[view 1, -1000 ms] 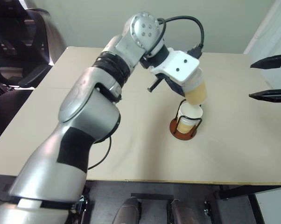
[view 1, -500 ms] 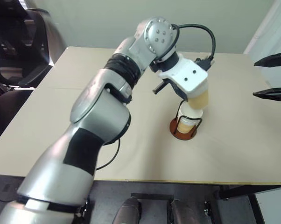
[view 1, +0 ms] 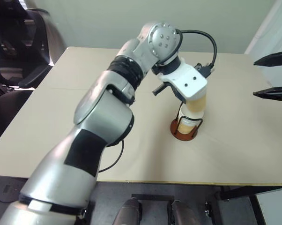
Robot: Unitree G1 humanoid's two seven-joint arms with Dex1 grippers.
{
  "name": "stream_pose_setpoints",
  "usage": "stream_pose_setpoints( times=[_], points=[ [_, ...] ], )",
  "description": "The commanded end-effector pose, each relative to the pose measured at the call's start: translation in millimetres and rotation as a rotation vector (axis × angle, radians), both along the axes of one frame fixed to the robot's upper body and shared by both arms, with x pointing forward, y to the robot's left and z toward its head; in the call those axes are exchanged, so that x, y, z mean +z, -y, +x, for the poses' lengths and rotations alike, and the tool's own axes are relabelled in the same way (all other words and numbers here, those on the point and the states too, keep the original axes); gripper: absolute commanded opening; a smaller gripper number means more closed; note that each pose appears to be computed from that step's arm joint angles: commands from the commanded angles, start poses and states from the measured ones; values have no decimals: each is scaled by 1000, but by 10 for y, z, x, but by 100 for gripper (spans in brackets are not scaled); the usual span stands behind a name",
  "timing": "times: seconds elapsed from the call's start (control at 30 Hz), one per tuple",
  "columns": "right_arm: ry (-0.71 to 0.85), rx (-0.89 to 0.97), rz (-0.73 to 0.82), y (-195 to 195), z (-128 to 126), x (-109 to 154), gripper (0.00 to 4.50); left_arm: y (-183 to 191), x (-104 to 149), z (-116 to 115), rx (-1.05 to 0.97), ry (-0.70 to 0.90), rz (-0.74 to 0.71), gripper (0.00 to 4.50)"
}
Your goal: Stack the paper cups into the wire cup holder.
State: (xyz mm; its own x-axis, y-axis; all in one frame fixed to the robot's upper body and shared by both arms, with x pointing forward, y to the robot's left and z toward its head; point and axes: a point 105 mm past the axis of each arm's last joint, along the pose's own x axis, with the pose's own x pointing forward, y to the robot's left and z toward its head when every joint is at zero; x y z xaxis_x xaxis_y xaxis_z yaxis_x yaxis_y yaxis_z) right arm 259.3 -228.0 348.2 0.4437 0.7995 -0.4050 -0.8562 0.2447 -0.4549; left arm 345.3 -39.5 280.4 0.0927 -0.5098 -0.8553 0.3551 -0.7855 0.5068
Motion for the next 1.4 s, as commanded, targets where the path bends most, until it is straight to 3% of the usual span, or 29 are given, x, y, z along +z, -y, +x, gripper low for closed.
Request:
stream_pose_setpoints(
  times=[0.03,0.7,0.83,0.97,1.03,1.13,1.33,1.4],
  points=[
    [59,-2,-10,-7,-88,143,417,24,30,-40,-27,3,9,4],
    [67,-19,-13,8,-73,131,417,78,-78,-19,-24,23,32,4],
    [66,-22,-15,25,-71,118,417,66,-66,-18,-20,27,45,122],
    [65,-24,-16,36,-71,110,417,59,-51,-12,-17,29,38,269],
    [65,-27,-15,45,-65,104,417,85,29,-11,-11,21,-34,337],
    [63,-36,-4,49,-30,66,417,-14,203,9,49,-126,-225,448],
    [37,-98,56,129,81,-138,417,-501,611,209,254,-442,-684,448],
    [33,-157,106,203,173,-216,417,-773,631,338,353,-512,-827,448]
  ],
)
